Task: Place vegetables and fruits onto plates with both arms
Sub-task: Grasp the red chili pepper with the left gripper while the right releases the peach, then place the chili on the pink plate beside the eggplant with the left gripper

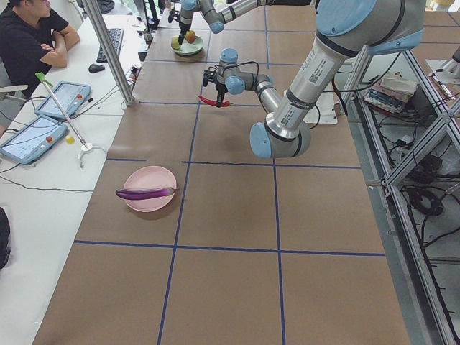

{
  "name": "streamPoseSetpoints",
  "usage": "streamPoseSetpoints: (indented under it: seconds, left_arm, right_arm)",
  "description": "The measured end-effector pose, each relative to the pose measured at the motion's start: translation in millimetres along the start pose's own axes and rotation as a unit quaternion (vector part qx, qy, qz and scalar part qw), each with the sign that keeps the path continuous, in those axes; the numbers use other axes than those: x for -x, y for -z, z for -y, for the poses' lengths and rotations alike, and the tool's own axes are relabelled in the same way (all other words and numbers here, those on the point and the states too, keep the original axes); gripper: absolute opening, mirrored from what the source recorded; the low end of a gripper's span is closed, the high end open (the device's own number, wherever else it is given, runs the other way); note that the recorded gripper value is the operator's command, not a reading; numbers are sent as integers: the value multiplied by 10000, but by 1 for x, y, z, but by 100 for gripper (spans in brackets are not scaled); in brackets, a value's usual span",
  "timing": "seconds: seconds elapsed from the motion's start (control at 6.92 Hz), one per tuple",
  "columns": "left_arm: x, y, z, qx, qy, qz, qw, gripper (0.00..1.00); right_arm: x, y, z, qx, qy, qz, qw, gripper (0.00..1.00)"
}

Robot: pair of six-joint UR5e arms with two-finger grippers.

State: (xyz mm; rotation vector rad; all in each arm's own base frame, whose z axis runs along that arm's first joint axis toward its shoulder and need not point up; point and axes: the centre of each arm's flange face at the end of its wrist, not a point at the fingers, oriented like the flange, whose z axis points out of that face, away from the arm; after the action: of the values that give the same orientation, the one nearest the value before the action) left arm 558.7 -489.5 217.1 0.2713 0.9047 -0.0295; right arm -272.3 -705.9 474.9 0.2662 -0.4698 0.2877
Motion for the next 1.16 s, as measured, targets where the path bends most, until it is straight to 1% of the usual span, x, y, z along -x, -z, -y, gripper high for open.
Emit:
streamPoseSetpoints:
  seconds: [0.14,0.29,0.43,0.58,0.72,0.87,1.01,1.16]
  left_arm:
    - [62,15,35,-223,152,180,9995,0]
    - [125,28,68,-343,223,407,9983,0]
    - [197,37,103,-332,438,688,9961,2]
    - [272,36,136,-212,821,996,9914,3]
    - [332,28,156,-119,1142,1245,9856,15]
    - [378,16,166,-88,1339,1382,9813,67]
    - [403,6,170,-81,1415,1404,9799,100]
    - [413,1,171,-51,1389,1389,9805,100]
  right_arm:
    - [-13,27,3,136,-36,444,9989,100]
    - [-39,52,3,359,-125,918,9951,100]
    - [-65,71,-2,535,-191,1272,9902,100]
    - [-82,83,-12,598,-212,1455,9873,100]
    - [-89,88,-17,612,-218,1520,9862,100]
    - [-92,89,-20,618,-222,1532,9860,100]
    - [-93,89,-21,620,-224,1532,9860,100]
    - [-94,89,-21,623,-228,1526,9861,100]
